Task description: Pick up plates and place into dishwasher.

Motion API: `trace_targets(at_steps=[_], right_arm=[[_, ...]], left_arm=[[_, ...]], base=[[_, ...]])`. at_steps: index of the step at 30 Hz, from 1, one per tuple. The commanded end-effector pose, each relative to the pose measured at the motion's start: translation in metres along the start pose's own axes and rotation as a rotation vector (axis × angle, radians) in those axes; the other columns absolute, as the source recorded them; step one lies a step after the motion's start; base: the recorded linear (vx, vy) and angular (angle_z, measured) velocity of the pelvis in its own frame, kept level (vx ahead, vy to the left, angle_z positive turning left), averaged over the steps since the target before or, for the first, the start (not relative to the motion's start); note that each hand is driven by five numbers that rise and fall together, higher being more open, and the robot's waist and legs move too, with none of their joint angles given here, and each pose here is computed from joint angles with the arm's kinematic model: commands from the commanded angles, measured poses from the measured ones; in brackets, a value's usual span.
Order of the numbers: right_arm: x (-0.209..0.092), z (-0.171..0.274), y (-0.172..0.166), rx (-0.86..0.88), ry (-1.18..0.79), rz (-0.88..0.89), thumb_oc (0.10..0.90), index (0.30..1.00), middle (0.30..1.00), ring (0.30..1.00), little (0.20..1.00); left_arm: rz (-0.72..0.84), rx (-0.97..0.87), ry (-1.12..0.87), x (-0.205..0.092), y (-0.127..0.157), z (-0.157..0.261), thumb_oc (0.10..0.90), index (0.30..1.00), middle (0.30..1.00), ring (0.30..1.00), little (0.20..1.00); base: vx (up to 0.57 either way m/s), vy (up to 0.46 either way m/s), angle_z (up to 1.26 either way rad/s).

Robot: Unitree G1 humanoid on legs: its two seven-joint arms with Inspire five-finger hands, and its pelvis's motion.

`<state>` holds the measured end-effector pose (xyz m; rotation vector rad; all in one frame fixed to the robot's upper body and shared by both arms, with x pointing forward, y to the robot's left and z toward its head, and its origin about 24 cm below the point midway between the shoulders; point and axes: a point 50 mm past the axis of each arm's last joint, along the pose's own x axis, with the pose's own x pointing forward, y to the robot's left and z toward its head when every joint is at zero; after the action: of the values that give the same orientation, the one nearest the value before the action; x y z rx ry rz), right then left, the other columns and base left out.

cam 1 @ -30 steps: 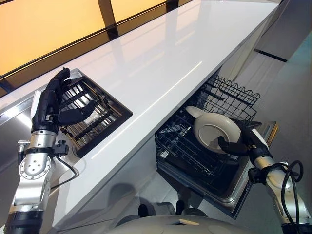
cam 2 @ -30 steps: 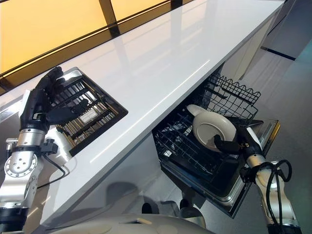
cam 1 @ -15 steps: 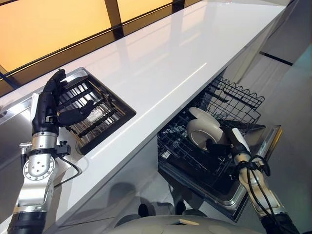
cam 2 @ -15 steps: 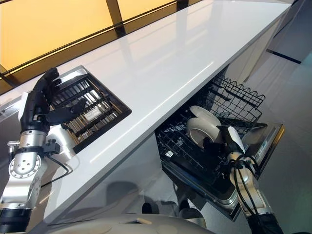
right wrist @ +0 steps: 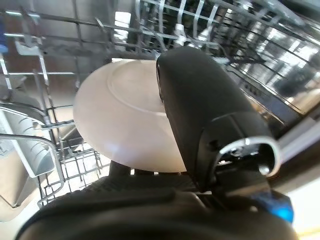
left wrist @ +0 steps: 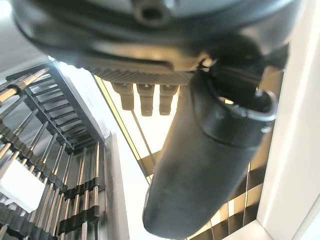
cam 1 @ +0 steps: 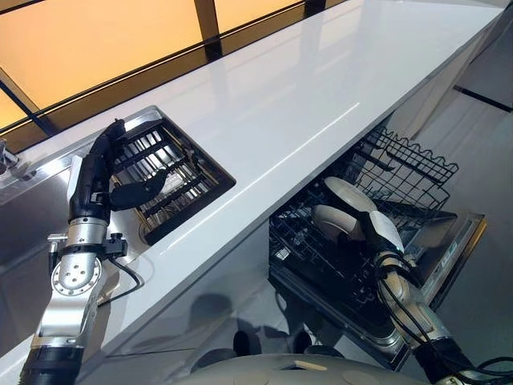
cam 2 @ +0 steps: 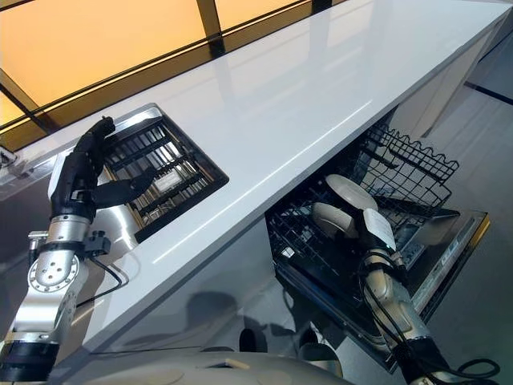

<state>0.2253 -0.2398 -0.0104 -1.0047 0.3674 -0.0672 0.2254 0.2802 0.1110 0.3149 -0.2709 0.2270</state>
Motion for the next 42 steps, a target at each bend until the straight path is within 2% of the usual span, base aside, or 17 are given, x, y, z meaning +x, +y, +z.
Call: trace_targets(at_steps=[1, 14, 22, 25, 31, 33, 35, 39, 42], right_arm=[[0.011, 0.046, -0.012, -0.024, -0.209, -0.052, 0.800, 0.900, 0.900, 0.900, 0.900], [-0.007, 0.079, -0.055, 0.350, -0.440, -0.144, 0.800, 0.900, 0.900, 0.900, 0.900], [-0.024, 0.082, -0.081, 0.436, -0.560, -0.255, 0.800, 0.900, 0.900, 0.900, 0.900], [-0.029, 0.089, -0.093, 0.524, -0.638, -0.250, 0.800, 0.900, 0.900, 0.900, 0.900], [-0.039, 0.092, -0.112, 0.944, -0.782, -0.128, 0.800, 0.900, 0.900, 0.900, 0.900], [-0.042, 0.085, -0.122, 1.048, -0.815, -0.193, 0.800, 0.900, 0.900, 0.900, 0.900], [-0.045, 0.071, -0.132, 1.143, -0.816, -0.339, 0.800, 0.900, 0.900, 0.900, 0.900], [-0.047, 0.038, -0.137, 1.197, -0.696, -0.590, 0.800, 0.900, 0.900, 0.900, 0.900], [-0.041, 0.022, -0.132, 1.210, -0.597, -0.671, 0.800, 0.900, 0.900, 0.900, 0.900]], left_arm=[[0.035, -0.008, -0.241, 0.030, 0.006, 0.042, 0.800, 0.900, 0.900, 0.900, 0.900], [0.037, -0.006, -0.225, 0.023, 0.006, 0.036, 0.800, 0.900, 0.900, 0.900, 0.900], [0.054, 0.005, -0.214, 0.018, 0.013, 0.034, 0.800, 0.900, 0.900, 0.900, 0.900], [0.059, 0.012, -0.212, 0.018, 0.014, 0.035, 0.800, 0.900, 0.900, 0.900, 0.900], [0.064, 0.032, -0.208, 0.018, 0.019, 0.031, 0.800, 0.900, 0.900, 0.900, 0.900], [0.069, 0.037, -0.207, 0.017, 0.022, 0.030, 0.800, 0.900, 0.900, 0.900, 0.900], [0.080, 0.041, -0.207, 0.018, 0.027, 0.029, 0.800, 0.900, 0.900, 0.900, 0.900], [0.110, 0.058, -0.199, 0.016, 0.036, 0.028, 0.800, 0.900, 0.900, 0.900, 0.900], [0.121, 0.065, -0.191, 0.017, 0.040, 0.028, 0.800, 0.900, 0.900, 0.900, 0.900]], base=[[0.02, -0.007, 0.03], [0.00, 0.000, 0.00], [0.00, 0.000, -0.03], [0.00, -0.010, -0.02], [-0.01, -0.019, -0.11], [0.00, 0.000, 0.00], [0.00, 0.000, 0.00], [0.03, -0.018, -0.09], [0.05, -0.050, -0.13]])
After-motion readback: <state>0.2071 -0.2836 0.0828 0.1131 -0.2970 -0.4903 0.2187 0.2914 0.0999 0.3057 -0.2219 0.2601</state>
